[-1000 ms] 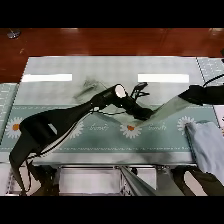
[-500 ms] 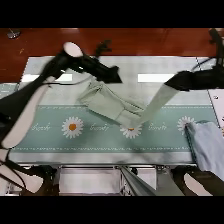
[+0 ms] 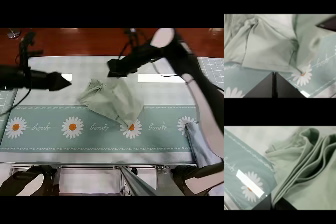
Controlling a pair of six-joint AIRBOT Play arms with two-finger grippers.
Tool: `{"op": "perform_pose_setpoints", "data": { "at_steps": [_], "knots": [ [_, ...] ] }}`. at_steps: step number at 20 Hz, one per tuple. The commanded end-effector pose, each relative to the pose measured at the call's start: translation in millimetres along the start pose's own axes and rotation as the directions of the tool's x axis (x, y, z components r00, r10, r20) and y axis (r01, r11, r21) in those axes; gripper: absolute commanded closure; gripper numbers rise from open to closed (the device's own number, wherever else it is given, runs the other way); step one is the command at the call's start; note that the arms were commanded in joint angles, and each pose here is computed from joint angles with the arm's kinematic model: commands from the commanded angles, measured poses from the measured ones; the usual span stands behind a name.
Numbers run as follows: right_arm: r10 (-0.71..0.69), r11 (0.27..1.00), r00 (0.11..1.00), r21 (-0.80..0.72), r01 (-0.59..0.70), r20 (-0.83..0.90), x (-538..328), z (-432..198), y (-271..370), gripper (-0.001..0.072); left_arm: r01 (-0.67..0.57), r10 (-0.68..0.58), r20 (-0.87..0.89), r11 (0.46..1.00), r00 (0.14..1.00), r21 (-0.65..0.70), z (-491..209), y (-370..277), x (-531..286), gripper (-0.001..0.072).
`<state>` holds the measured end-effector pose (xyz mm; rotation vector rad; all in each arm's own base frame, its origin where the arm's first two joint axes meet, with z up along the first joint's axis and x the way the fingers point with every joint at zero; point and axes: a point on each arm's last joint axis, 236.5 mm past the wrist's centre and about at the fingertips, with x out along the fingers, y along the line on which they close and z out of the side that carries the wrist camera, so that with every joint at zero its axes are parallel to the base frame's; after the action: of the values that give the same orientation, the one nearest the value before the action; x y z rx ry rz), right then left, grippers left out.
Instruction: Fold the shirts.
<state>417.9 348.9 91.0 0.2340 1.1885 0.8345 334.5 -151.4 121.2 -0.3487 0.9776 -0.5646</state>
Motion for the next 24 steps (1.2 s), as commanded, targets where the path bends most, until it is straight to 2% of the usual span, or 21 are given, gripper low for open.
{"op": "perform_pose_setpoints", "data": {
  "at_steps": [1,4,5,6,7,10,12,13,14,15,17,18,21,24],
  "knots": [
    [0.033,0.999,0.995,0.002,-0.033,-0.093,79.1,-5.6,13.3,0.0682,-0.052,0.058,0.063,0.995,0.996,-0.083,-56.3,20.7,-7.1,0.0685],
    [0.076,0.994,0.991,0.086,-0.067,-0.109,121.2,-13.2,6.4,0.0666,-0.045,0.05,0.026,0.987,0.998,-0.153,-86.3,32.2,10.2,0.0685],
    [0.099,0.989,0.99,0.116,-0.087,-0.097,129.9,-11.3,5.9,0.0491,-0.057,0.062,0.024,0.984,0.998,-0.172,-90.1,40.1,16.7,0.0685],
    [0.136,0.981,0.987,0.151,-0.122,-0.09,134.8,-10.0,9.3,0.0247,-0.069,0.075,0.029,0.98,0.997,-0.187,-90.8,47.3,22.0,0.0685],
    [0.172,0.975,0.982,0.156,-0.158,-0.083,134.0,-8.0,14.2,0.0068,-0.08,0.088,0.03,0.976,0.996,-0.202,-91.0,54.2,27.2,0.0685],
    [0.253,0.951,0.967,0.19,-0.243,-0.026,83.9,17.9,8.6,0.0075,-0.099,0.106,0.019,0.969,0.994,-0.228,-89.8,66.5,38.0,0.0685],
    [0.285,0.938,0.959,0.206,-0.278,-0.006,8.2,30.5,-12.0,0.0077,-0.106,0.109,0.004,0.968,0.994,-0.226,-92.2,70.3,41.7,0.0685],
    [0.263,0.951,0.965,0.175,-0.255,-0.024,-32.7,25.2,-25.8,0.0077,-0.106,0.108,-0.003,0.969,0.994,-0.223,-93.6,70.4,42.4,0.0685],
    [0.181,0.975,0.982,0.138,-0.172,-0.056,-73.6,10.8,-47.9,0.0077,-0.105,0.106,-0.007,0.969,0.994,-0.223,-94.7,69.9,42.6,0.0684],
    [0.046,0.992,0.995,0.125,-0.035,-0.084,-105.0,-8.8,-75.5,0.0077,-0.103,0.103,-0.013,0.969,0.995,-0.223,-96.1,69.3,42.7,0.0685],
    [-0.278,0.939,0.957,0.185,0.29,-0.085,-151.6,-56.5,-137.3,0.0077,-0.101,0.099,-0.023,0.969,0.995,-0.224,-98.4,68.4,42.9,0.0685],
    [-0.357,0.897,0.934,0.273,0.349,-0.021,-159.3,-78.4,-154.3,0.0077,-0.102,0.099,-0.024,0.969,0.995,-0.224,-98.4,68.6,43.0,0.0685],
    [-0.436,0.784,0.872,0.569,0.247,0.223,-138.2,-145.8,-181.3,0.0078,-0.102,0.099,-0.024,0.969,0.995,-0.225,-98.5,68.8,43.3,0.0685],
    [-0.354,0.658,0.909,0.749,0.075,0.221,-78.7,-211.6,-182.2,0.0081,-0.101,0.098,-0.025,0.969,0.995,-0.224,-98.7,68.4,43.6,0.0684]
  ]
}}
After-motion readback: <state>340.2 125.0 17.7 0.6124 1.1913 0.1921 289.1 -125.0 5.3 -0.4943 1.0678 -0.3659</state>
